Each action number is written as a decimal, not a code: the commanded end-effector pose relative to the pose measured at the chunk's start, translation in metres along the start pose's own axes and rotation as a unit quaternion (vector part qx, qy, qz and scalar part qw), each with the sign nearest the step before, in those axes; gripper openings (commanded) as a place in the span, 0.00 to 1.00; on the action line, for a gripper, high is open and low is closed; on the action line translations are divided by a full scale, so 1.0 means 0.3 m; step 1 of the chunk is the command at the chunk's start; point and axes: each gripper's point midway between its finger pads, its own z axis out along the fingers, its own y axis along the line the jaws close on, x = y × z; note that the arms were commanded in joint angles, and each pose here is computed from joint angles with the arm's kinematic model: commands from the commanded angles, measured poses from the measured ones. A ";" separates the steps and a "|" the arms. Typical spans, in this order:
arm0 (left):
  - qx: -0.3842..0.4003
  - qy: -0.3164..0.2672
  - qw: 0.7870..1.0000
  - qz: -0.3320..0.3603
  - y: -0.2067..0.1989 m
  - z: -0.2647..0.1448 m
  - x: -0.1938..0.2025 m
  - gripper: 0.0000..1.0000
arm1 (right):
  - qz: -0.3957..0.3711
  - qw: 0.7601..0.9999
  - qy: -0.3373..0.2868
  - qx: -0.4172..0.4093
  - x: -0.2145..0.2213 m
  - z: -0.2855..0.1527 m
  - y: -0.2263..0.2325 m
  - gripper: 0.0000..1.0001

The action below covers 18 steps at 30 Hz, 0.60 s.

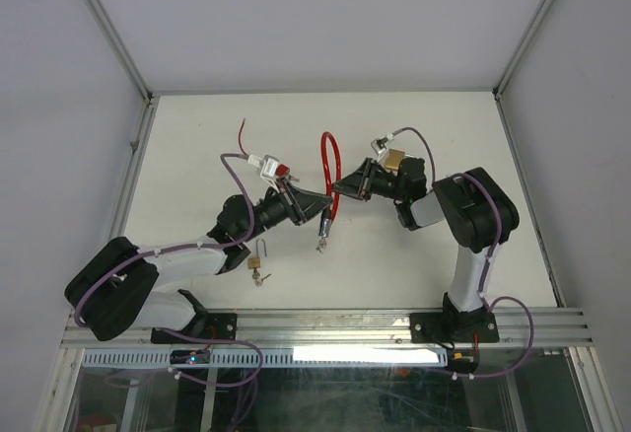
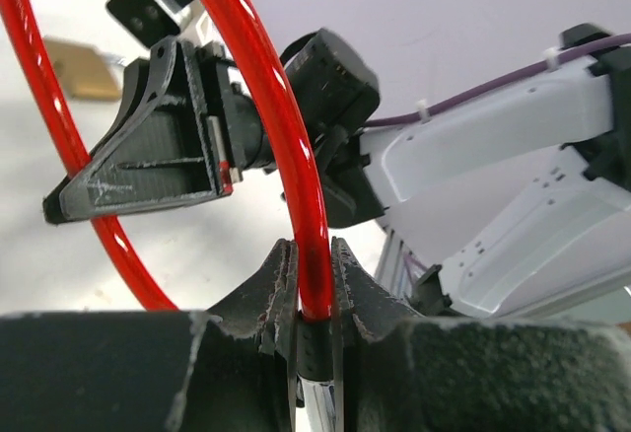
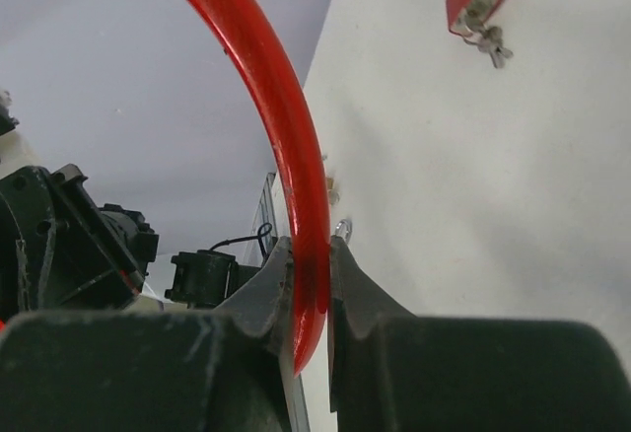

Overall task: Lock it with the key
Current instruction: Lock the lock.

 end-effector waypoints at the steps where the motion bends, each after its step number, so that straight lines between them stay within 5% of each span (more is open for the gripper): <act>1: -0.074 0.002 0.997 -0.017 0.101 -0.031 0.053 0.00 | -0.026 0.996 0.085 -0.030 0.112 0.061 0.025 0.01; 18: -0.158 0.028 0.985 -0.070 0.196 -0.079 0.174 0.00 | -0.114 0.968 0.204 0.092 0.280 0.138 -0.140 0.13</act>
